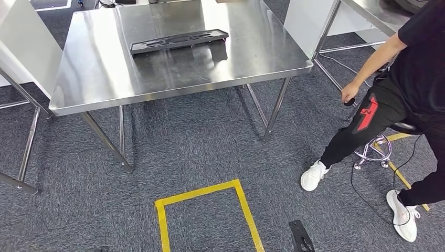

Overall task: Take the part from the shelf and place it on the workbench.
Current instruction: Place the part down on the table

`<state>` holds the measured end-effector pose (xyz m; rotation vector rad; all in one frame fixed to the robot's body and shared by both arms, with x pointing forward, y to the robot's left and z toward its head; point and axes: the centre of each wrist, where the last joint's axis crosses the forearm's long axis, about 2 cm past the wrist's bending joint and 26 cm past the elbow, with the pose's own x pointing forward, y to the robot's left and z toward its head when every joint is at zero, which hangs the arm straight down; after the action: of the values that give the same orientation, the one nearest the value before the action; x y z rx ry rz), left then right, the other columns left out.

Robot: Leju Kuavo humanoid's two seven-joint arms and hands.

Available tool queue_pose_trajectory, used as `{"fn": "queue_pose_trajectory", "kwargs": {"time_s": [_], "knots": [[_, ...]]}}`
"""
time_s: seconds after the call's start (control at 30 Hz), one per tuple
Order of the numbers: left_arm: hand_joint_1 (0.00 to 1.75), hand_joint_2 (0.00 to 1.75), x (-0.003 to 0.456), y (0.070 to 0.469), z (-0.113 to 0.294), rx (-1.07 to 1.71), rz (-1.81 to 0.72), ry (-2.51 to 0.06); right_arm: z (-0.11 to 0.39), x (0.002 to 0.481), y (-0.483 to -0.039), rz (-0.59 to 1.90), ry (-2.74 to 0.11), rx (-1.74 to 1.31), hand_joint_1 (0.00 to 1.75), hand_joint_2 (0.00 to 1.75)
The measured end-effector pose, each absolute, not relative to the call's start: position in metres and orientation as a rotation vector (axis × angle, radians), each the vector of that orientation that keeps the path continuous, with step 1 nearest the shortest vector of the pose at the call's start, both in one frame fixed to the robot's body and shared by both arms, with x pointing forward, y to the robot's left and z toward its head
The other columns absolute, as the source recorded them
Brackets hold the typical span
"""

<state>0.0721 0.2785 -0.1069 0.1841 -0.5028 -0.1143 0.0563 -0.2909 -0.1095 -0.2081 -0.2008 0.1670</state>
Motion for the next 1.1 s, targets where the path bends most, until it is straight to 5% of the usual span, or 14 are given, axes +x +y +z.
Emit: {"fn": "queue_pose_trajectory", "kwargs": {"time_s": [1.1], "knots": [[0.00,0.00,0.055,0.281,-0.109,0.209,-0.082,-0.454,-0.110,0.050,-0.288,0.197,-0.167,-0.196,0.00,0.00]]}}
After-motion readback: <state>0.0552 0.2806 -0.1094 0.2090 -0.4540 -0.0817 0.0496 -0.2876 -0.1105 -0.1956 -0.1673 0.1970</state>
